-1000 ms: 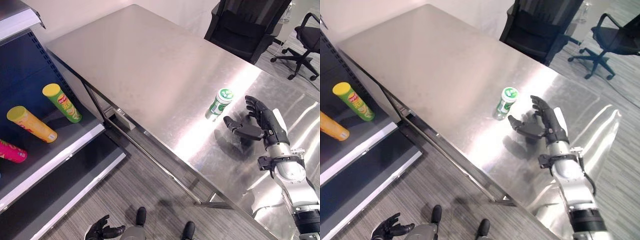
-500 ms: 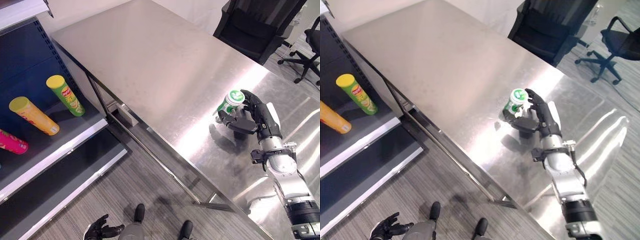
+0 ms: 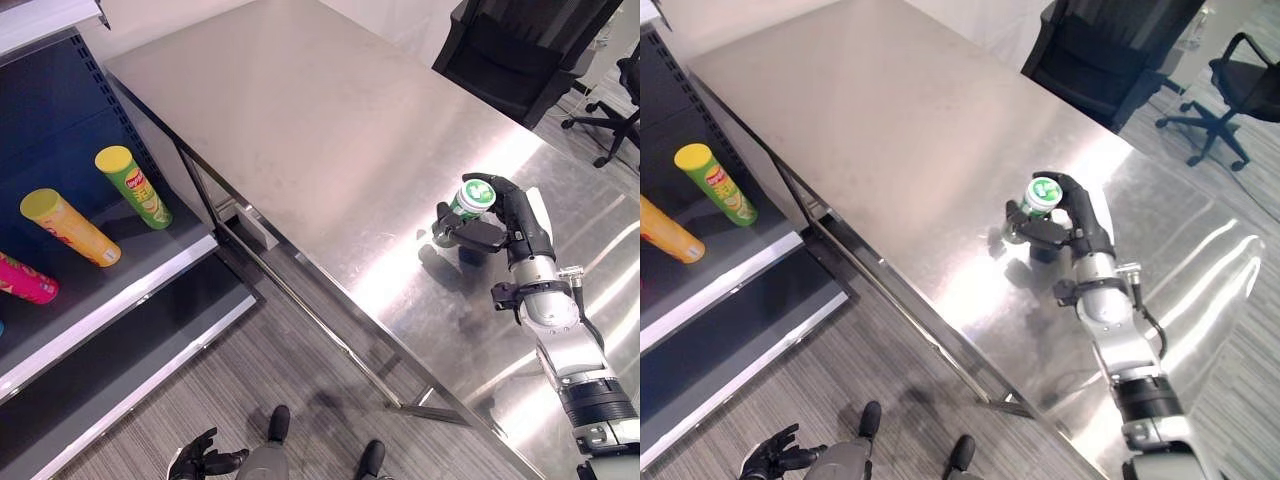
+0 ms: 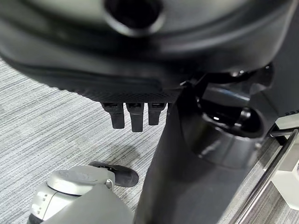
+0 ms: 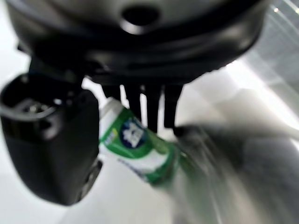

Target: Put the goods on the table back onto the shelves and tidy them up.

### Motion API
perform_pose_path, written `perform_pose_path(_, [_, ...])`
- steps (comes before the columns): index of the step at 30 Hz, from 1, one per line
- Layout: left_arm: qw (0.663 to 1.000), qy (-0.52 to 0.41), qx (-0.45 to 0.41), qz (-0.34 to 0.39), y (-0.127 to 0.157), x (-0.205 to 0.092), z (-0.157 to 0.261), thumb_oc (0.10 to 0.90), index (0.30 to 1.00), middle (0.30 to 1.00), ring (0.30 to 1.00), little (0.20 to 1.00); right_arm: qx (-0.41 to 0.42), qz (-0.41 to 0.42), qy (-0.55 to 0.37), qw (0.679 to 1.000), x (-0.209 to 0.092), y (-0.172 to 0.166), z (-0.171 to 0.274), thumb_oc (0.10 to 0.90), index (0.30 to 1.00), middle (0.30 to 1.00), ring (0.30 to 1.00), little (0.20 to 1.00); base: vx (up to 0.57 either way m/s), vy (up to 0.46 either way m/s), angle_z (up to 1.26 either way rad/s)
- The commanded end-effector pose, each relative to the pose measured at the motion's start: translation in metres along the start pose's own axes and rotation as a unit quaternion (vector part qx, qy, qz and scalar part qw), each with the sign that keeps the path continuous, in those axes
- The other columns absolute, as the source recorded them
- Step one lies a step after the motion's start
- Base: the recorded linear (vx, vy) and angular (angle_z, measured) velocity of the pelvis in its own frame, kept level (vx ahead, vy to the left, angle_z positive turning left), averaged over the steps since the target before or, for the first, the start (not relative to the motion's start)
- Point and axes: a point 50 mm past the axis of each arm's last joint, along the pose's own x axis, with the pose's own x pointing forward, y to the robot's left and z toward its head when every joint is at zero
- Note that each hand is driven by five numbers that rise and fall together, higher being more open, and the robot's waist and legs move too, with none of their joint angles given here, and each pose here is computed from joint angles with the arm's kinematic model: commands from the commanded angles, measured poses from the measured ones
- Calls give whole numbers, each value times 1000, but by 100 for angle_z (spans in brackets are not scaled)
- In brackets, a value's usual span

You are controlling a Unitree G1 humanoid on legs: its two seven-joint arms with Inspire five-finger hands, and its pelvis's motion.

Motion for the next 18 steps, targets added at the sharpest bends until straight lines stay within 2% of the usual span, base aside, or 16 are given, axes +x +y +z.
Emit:
perform_pose_path(1, [999, -28, 42, 10, 7, 3, 15, 800, 900, 900, 900, 900, -34, -41, -112, 992, 15, -28, 49, 400, 300, 300, 300, 300, 0, 0, 0])
perform_pose_path(12, [998, -28, 44, 16, 14, 1, 14, 800, 900, 900, 900, 900, -51, -67, -169, 982, 4, -47, 72, 400, 300, 300, 300, 300, -2, -3, 0])
perform_pose_path(18, [998, -38, 37, 19, 20, 0, 19, 800, 900, 900, 900, 900, -49, -77, -268, 959, 3, -56, 118, 400, 300, 300, 300, 300, -50, -56, 0])
